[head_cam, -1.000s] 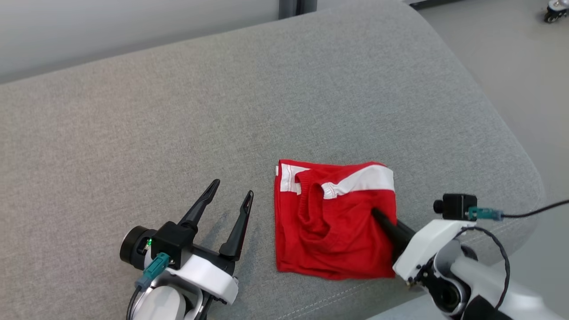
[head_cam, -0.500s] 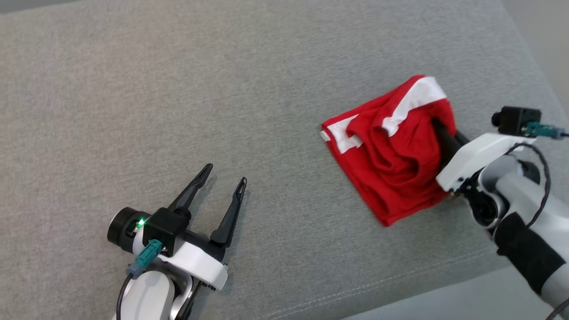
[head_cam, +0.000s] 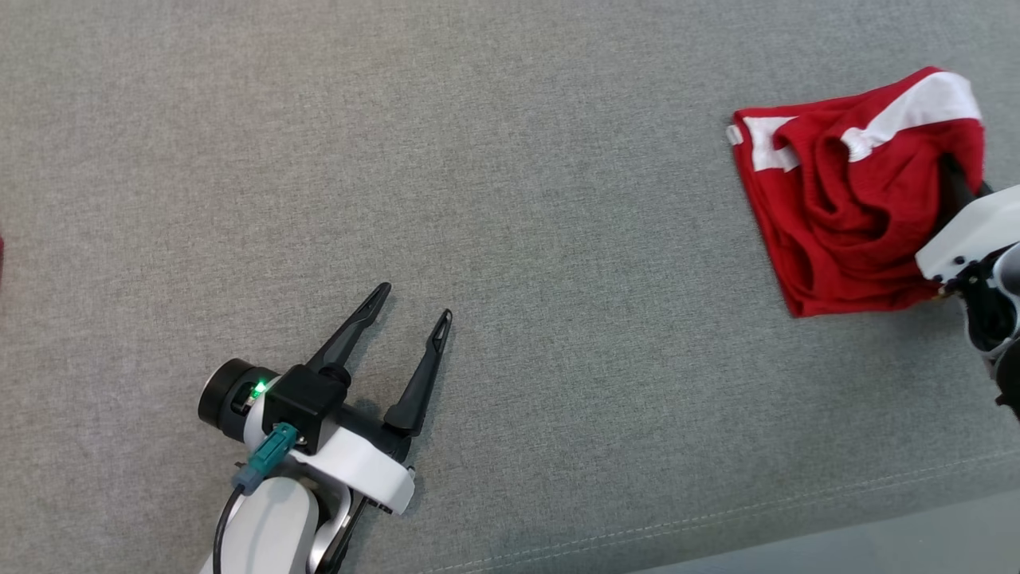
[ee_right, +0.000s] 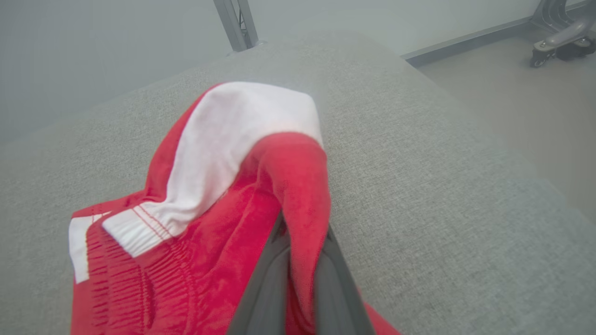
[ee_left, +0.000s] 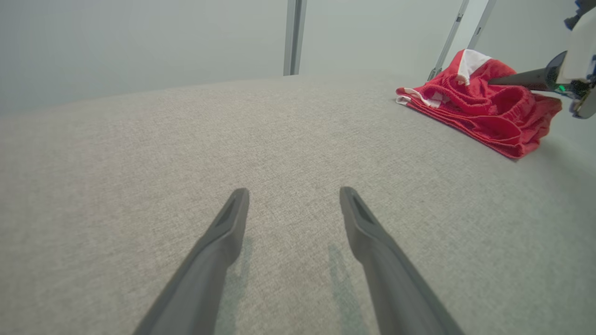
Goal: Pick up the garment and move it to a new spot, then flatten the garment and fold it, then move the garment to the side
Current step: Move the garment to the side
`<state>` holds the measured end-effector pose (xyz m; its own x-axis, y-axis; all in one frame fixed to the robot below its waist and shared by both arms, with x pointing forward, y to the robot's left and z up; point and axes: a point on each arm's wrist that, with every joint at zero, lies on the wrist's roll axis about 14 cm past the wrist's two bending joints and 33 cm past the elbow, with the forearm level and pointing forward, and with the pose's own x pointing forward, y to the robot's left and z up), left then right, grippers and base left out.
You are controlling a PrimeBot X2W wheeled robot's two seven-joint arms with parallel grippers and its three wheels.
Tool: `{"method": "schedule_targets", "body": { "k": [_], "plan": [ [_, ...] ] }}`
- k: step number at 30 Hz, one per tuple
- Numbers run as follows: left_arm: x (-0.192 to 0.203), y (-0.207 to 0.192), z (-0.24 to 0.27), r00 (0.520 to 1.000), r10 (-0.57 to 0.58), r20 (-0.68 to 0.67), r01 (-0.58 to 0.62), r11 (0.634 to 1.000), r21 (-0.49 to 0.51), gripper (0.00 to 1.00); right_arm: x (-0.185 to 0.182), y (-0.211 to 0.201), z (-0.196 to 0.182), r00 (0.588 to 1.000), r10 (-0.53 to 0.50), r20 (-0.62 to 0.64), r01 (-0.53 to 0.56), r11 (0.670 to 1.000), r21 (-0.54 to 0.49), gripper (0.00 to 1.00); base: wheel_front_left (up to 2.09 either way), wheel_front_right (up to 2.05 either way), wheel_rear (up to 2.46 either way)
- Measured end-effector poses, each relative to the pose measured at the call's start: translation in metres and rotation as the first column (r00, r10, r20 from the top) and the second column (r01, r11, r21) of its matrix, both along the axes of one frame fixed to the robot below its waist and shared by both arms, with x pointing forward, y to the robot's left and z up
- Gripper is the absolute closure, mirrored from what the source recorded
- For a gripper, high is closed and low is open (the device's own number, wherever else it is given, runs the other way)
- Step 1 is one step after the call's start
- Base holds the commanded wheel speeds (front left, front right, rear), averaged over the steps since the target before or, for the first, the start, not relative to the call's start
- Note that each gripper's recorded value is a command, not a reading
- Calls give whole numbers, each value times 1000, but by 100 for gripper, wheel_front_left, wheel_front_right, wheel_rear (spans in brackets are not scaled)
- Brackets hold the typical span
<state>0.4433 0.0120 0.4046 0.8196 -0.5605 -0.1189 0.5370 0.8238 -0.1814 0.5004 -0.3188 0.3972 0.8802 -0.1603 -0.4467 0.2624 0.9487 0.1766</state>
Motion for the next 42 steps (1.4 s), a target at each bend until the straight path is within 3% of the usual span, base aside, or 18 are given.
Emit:
{"method": "schedule_targets", "body": {
  "k": [11,25,26,27,29,30,42],
  "plan": [
    [0,7,-15,1000,-1,-27,2,1000,18,0,35,-33,28,998,-21,52,26,994,-109,100,0,0,0],
    [6,9,-16,1000,4,-17,-3,1000,14,0,28,-65,25,996,-81,40,87,984,-155,100,0,0,0],
    [6,9,-16,1000,4,-17,-3,1000,14,0,29,-62,24,997,-72,37,77,984,-159,92,0,0,0],
    [6,9,-16,1000,4,-16,-3,1000,14,0,30,-59,23,997,-63,35,68,985,-160,92,0,0,0],
    [6,9,-15,1000,4,-15,-4,1000,13,0,32,-55,23,997,-61,41,67,986,-152,52,0,0,0],
    [6,9,-15,1000,5,-14,-5,1000,14,0,32,-55,24,997,-62,44,68,986,-153,0,0,0,0],
    [6,9,-1,1000,14,13,-14,1000,11,0,30,-80,65,991,-71,111,96,965,-244,0,0,0,0]
  ]
}}
